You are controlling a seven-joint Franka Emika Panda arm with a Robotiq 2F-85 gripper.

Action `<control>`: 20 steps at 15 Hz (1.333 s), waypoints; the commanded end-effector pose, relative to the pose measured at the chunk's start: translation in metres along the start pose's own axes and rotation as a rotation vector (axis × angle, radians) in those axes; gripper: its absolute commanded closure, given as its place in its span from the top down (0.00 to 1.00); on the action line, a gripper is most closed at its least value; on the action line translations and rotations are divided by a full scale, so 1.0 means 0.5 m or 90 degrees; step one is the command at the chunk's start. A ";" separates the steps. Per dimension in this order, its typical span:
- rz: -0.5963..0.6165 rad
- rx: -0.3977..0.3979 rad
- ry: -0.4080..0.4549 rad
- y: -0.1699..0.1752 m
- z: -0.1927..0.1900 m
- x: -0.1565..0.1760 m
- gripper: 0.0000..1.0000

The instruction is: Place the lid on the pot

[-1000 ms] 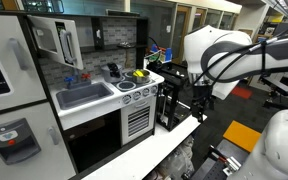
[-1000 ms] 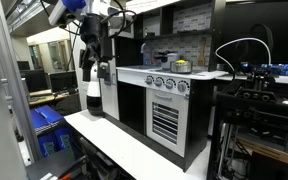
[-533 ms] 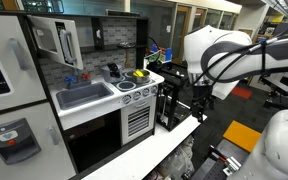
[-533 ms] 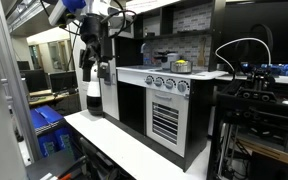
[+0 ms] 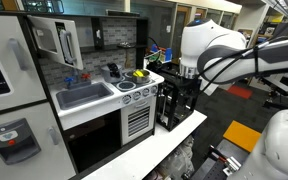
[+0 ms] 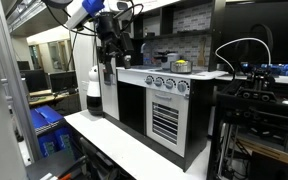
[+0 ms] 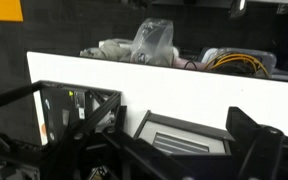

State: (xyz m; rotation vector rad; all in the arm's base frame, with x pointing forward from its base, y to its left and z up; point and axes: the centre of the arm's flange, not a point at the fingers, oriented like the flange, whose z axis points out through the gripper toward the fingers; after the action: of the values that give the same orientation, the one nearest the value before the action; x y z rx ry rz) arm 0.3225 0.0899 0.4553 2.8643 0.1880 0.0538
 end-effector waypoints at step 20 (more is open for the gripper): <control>-0.387 -0.368 0.385 0.007 -0.059 0.512 1.00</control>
State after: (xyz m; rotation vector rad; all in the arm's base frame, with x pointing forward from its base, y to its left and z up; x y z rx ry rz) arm 0.5608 0.1252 0.4882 2.0962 0.9521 0.6550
